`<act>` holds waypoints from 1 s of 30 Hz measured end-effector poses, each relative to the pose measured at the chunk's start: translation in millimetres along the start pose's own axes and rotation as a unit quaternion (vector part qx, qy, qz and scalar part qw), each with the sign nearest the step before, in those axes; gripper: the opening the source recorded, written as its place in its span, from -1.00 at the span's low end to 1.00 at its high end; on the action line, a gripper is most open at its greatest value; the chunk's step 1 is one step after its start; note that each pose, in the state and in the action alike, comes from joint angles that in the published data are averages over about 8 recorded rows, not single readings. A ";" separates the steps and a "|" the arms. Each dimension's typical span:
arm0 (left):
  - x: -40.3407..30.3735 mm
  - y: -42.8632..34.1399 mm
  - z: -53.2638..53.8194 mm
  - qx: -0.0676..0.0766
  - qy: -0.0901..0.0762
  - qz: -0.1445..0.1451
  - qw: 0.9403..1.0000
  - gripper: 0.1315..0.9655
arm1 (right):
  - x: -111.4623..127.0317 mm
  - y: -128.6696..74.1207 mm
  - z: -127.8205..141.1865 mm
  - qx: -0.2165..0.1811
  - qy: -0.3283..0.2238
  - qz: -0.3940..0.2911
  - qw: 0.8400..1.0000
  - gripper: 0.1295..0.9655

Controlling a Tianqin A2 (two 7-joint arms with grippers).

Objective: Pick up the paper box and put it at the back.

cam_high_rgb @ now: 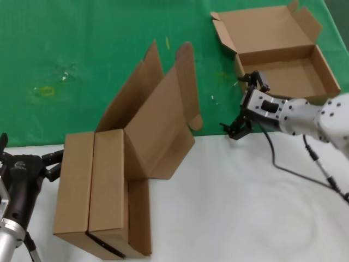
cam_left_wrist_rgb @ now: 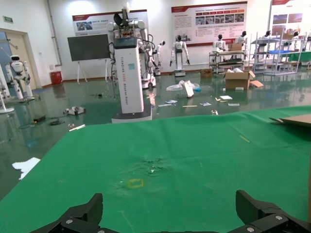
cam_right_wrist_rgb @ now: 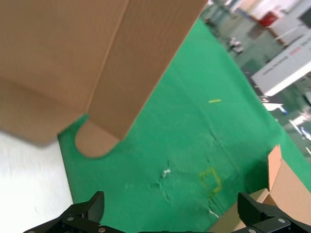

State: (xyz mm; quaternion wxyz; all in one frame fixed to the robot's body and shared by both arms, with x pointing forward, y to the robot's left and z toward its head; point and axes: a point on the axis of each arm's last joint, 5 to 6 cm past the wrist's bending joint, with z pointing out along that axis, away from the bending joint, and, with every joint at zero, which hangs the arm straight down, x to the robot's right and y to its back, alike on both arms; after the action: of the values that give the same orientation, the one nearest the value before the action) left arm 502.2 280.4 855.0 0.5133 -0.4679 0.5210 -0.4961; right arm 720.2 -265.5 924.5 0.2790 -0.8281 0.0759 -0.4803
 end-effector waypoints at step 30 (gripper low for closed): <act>0.0 0.0 0.0 0.000 0.000 0.000 1.000 1.00 | -120.1 13.8 -78.2 0.075 0.174 0.306 0.933 1.00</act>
State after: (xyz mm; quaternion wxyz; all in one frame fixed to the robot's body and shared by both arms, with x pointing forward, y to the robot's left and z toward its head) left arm 502.2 280.4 855.0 0.5133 -0.4679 0.5210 -0.4961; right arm 593.4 -260.2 856.6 0.4560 -0.6450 0.3371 -0.5122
